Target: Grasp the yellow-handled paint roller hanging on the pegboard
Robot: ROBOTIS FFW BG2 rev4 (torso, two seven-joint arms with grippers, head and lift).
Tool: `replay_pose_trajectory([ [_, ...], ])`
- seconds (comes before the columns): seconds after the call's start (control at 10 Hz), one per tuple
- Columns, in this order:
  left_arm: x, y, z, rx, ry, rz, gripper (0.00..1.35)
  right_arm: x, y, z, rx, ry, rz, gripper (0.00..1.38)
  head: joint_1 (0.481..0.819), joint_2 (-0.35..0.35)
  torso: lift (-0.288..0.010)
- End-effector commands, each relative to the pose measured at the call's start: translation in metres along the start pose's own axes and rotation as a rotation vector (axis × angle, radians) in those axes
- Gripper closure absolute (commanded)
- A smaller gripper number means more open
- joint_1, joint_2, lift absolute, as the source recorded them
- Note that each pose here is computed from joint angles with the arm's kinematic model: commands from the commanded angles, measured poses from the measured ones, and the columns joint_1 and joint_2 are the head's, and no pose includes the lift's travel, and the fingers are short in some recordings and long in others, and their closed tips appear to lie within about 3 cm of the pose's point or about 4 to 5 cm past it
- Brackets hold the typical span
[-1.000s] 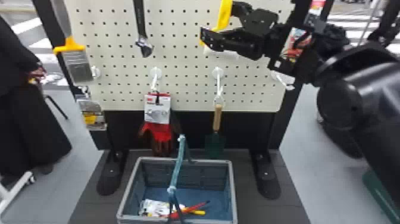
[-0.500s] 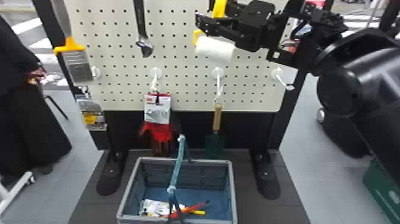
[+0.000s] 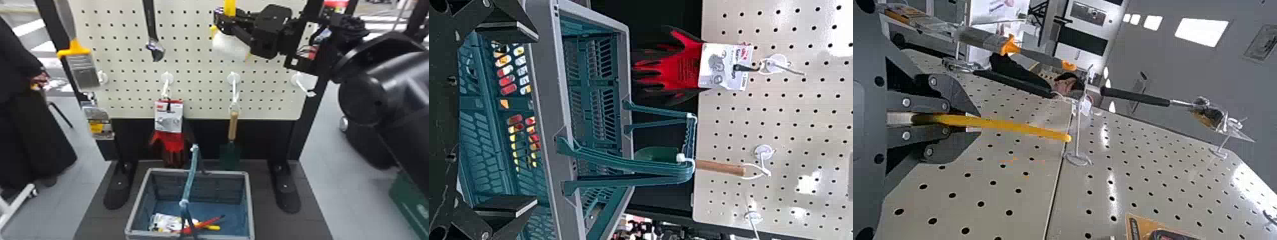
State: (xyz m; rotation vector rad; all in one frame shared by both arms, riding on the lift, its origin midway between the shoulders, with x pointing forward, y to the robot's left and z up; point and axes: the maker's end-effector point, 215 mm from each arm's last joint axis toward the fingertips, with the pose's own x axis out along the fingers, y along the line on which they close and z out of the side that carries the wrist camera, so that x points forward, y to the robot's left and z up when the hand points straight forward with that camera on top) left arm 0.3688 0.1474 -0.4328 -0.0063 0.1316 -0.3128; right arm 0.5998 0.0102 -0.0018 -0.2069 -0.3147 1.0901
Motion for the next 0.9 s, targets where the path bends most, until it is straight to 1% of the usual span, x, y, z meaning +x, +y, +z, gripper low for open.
replay_pose_trajectory([
  [0.0,-0.0006,0.0002,-0.0007,0.001,0.002,-0.001,0.16,0.0003,-0.0001,0.0011,-0.002,-0.001,0.001,1.18,0.549,0.000,-0.100],
  [0.1,-0.0014,0.0000,-0.0016,-0.002,0.004,0.000,0.16,0.0003,-0.0004,0.0011,-0.002,-0.001,-0.001,1.21,0.549,0.000,-0.100],
  [0.5,-0.0021,-0.0012,-0.0021,-0.001,0.004,-0.002,0.16,0.0001,0.0003,0.0003,0.002,-0.002,0.000,1.21,0.549,0.000,-0.100],
  [0.8,-0.0023,-0.0019,-0.0039,-0.004,0.008,-0.003,0.16,-0.0001,0.0011,-0.0034,0.020,-0.003,0.002,1.21,0.549,0.000,-0.100],
])
